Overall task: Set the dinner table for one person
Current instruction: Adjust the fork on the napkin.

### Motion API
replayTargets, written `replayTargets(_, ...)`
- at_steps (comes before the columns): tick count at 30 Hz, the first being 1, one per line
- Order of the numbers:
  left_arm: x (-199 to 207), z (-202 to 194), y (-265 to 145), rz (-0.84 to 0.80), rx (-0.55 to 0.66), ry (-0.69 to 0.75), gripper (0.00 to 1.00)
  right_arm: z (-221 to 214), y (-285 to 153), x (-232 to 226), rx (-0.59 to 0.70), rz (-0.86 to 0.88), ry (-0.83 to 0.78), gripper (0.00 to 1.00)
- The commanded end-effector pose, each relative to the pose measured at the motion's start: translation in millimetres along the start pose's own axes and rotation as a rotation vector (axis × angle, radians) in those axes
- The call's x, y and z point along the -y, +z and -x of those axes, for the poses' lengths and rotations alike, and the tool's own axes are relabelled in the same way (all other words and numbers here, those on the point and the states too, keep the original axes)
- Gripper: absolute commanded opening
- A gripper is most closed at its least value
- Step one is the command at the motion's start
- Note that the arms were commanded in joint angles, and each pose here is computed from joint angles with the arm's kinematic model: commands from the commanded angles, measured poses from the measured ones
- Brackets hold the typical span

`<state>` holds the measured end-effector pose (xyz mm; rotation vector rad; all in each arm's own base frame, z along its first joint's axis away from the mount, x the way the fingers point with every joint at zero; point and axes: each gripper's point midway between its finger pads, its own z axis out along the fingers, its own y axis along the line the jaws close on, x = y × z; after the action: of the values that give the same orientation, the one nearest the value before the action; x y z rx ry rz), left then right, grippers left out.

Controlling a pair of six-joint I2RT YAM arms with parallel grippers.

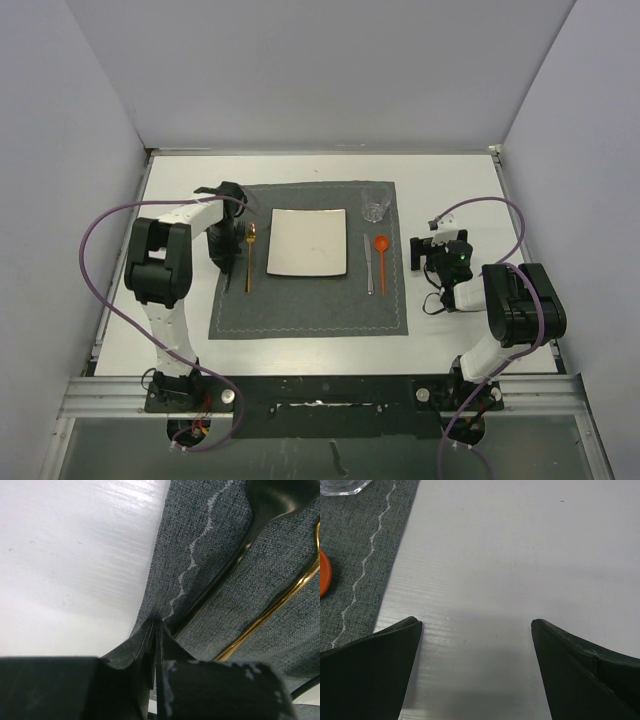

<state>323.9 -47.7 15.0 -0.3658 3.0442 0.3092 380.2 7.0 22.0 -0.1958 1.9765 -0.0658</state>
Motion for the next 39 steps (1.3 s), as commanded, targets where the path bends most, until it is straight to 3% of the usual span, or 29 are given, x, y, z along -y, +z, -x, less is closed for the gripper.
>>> replayTargets(1,9.0,3.3,10.1,-0.027,-0.007,-0.011,0.02,30.3,4.5,4.6,0.091,-0.009,0.008,0.98)
replayTargets(39,5.9,-0.3,-3.8,-0.020,0.003,0.000,0.00,30.1,4.5,4.6,0.090,-0.010,0.007,0.98)
